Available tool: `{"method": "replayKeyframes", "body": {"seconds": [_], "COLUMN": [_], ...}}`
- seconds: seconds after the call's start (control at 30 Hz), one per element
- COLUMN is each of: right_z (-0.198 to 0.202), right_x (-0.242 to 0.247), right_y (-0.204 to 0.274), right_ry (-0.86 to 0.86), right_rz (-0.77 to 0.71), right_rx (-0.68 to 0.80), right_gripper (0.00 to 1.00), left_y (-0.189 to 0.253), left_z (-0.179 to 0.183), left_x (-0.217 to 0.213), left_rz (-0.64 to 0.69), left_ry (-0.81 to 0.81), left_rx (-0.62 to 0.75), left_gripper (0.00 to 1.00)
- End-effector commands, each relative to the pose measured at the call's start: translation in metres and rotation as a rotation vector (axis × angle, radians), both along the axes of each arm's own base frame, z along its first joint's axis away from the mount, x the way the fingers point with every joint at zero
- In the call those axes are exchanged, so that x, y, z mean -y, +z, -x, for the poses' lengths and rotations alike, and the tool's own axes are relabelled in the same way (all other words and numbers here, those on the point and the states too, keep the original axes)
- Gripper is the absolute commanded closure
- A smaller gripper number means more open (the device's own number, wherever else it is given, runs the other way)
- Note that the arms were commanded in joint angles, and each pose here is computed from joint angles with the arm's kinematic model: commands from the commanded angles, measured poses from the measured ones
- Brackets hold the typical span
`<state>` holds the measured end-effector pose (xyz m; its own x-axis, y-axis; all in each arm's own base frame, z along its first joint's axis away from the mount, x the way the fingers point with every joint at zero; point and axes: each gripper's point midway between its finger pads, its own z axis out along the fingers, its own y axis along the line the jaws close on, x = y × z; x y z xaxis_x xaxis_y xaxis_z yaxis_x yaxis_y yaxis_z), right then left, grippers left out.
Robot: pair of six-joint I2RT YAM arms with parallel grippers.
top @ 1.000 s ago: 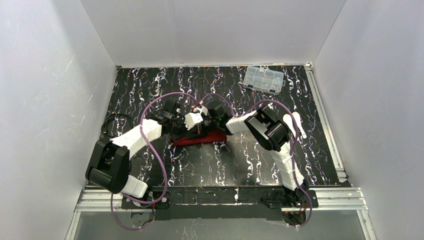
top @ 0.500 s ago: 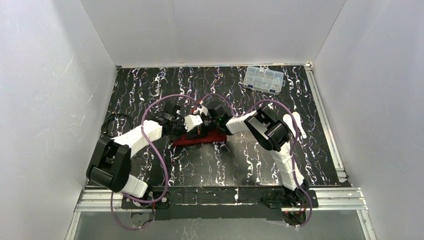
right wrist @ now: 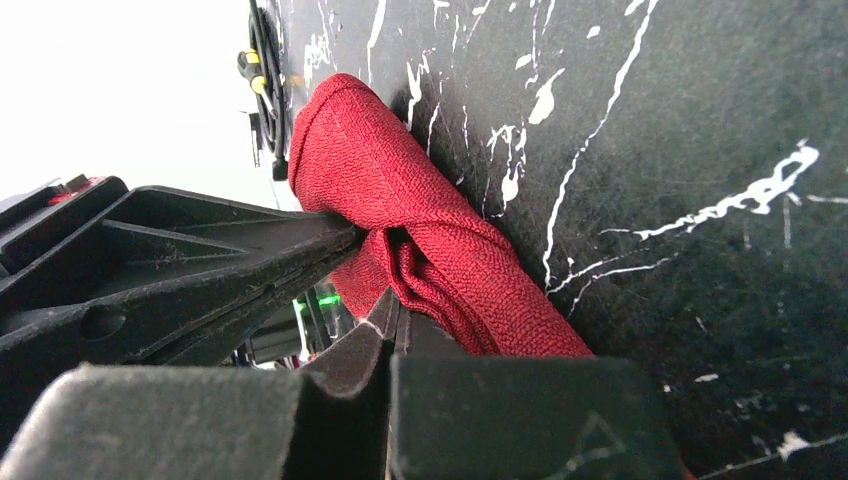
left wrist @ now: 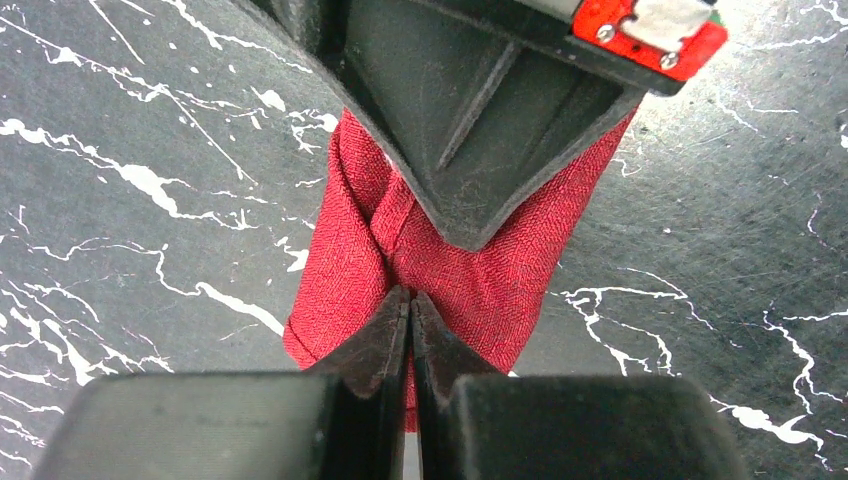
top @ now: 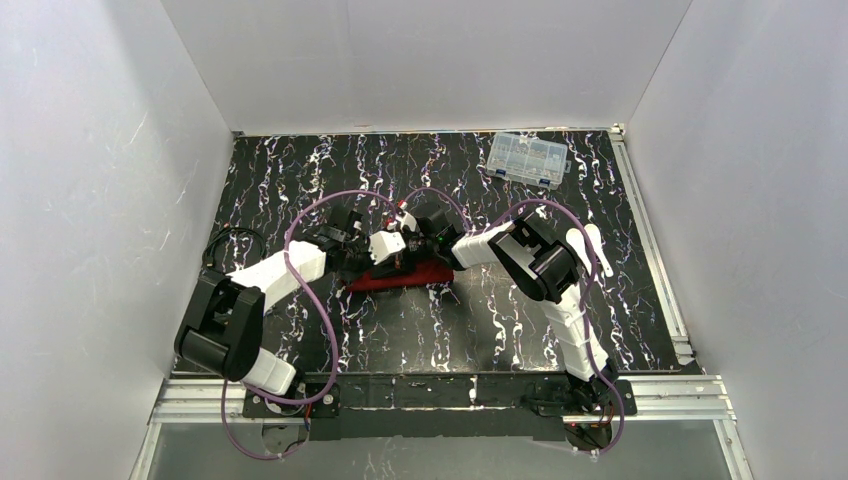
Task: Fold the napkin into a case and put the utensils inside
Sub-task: Smooth out the smaller rectangle-folded napkin at the center of the board.
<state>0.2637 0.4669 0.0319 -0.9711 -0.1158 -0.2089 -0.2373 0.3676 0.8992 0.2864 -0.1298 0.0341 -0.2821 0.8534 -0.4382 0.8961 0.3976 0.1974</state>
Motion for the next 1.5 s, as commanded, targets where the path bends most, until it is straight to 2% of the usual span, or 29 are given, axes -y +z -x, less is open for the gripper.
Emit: {"method": "replayKeyframes", "body": {"seconds": [0.0, 0.17, 0.4, 0.43, 0.5, 0.6, 0.67, 0.83, 1.0, 1.1, 1.13, 1.17, 1.23, 1.37, 1.47], "right_z": [-0.004, -0.005, -0.004, -0.003, -0.003, -0.004, -0.003, -0.003, -0.002, -0.002, -0.003, -0.003, -0.004, -0.005, -0.006], "right_x": [0.005, 0.006, 0.009, 0.009, 0.008, 0.008, 0.008, 0.007, 0.008, 0.007, 0.007, 0.007, 0.007, 0.005, 0.005], "right_y": [-0.018, -0.024, -0.026, -0.026, -0.025, -0.025, -0.024, -0.023, -0.025, -0.025, -0.024, -0.024, -0.023, -0.020, -0.020], "right_ry": [-0.059, -0.079, -0.087, -0.085, -0.085, -0.085, -0.086, -0.084, -0.088, -0.088, -0.089, -0.090, -0.093, -0.096, -0.099], "right_rz": [0.059, 0.078, 0.092, 0.091, 0.089, 0.084, 0.081, 0.072, 0.069, 0.068, 0.068, 0.068, 0.068, 0.065, 0.067], "right_rx": [-0.013, -0.028, -0.028, -0.029, -0.027, -0.023, -0.024, -0.024, -0.032, -0.032, -0.031, -0.031, -0.031, -0.027, -0.027], "right_gripper": [0.99, 0.99, 0.99, 0.99, 0.99, 0.99, 0.99, 0.99, 0.99, 0.99, 0.99, 0.99, 0.99, 0.99, 0.99], "left_y": [0.011, 0.029, 0.028, 0.028, 0.023, 0.019, 0.018, 0.013, 0.004, 0.000, 0.000, 0.001, 0.002, 0.001, -0.002], "left_z": [0.005, 0.006, 0.008, 0.006, 0.002, -0.004, -0.008, -0.018, -0.012, -0.003, -0.001, 0.001, 0.002, 0.004, 0.006], "left_x": [0.004, 0.014, 0.007, 0.003, -0.004, -0.010, -0.010, -0.011, -0.011, -0.009, -0.008, -0.008, -0.006, -0.004, -0.004], "left_rz": [0.038, 0.095, 0.062, 0.045, 0.008, -0.019, -0.025, -0.054, -0.058, -0.044, -0.036, -0.031, -0.022, -0.017, -0.025], "left_ry": [0.007, 0.016, 0.021, 0.028, 0.040, 0.045, 0.052, 0.063, 0.040, 0.038, 0.043, 0.048, 0.057, 0.049, 0.042], "left_rx": [-0.030, -0.039, -0.036, -0.026, 0.005, 0.046, 0.058, 0.088, 0.066, 0.026, 0.015, 0.006, -0.001, -0.011, -0.017], "left_gripper": [1.00, 1.00, 1.00, 0.97, 0.76, 0.63, 0.61, 0.70, 0.93, 0.92, 0.88, 0.79, 0.75, 0.85, 0.87]}}
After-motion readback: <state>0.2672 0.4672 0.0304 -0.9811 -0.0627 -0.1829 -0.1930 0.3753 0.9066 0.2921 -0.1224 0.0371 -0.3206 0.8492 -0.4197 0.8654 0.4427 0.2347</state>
